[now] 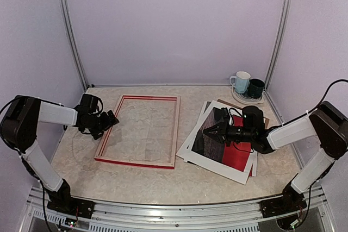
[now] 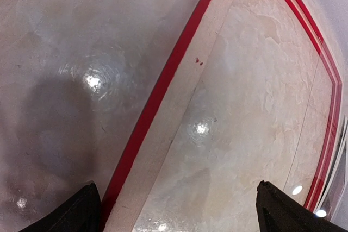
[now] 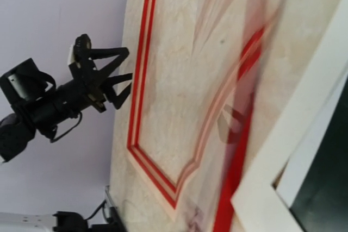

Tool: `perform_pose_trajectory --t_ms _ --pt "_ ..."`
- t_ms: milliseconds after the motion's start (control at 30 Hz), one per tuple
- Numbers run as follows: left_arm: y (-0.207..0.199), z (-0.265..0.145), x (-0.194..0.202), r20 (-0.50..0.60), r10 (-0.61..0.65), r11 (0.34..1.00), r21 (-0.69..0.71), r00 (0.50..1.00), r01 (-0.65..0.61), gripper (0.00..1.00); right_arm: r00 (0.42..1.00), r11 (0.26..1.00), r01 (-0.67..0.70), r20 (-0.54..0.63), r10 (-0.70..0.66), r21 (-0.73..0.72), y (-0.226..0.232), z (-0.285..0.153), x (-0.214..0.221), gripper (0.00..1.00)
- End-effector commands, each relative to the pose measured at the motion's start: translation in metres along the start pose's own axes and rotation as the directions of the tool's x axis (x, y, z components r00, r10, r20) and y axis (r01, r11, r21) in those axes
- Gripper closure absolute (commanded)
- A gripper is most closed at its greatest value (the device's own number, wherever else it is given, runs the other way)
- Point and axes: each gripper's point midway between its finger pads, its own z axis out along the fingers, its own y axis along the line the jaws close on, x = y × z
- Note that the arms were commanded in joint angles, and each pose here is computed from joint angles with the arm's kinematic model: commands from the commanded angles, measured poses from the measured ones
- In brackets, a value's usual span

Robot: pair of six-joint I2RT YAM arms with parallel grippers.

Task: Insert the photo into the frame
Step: Move the frame body to the center of the board.

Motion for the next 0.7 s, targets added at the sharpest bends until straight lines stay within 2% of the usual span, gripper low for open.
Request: perform_pose_trajectory --t_ms 0,367,667 --pt "0.005 0.004 0.042 -0.119 -0.006 1.000 -0.015 0.993 0.004 0.02 0.999 0.996 -0.019 -0.039 0.015 -0.087 0.018 0.007 0.002 1.00" --pt "-0.012 0.005 0.069 -0.150 0.033 0.999 0.027 0.988 -0.030 0.02 0.994 0.979 -0.102 -0.047 0.095 -0.177 0.025 0.013 -0.001 1.00" --pt "-0.029 -0.001 0.075 -0.148 0.049 0.997 0.070 0.988 -0.038 0.02 0.996 0.982 -0.089 -0.019 0.087 -0.165 0.031 0.019 -0.012 1.00"
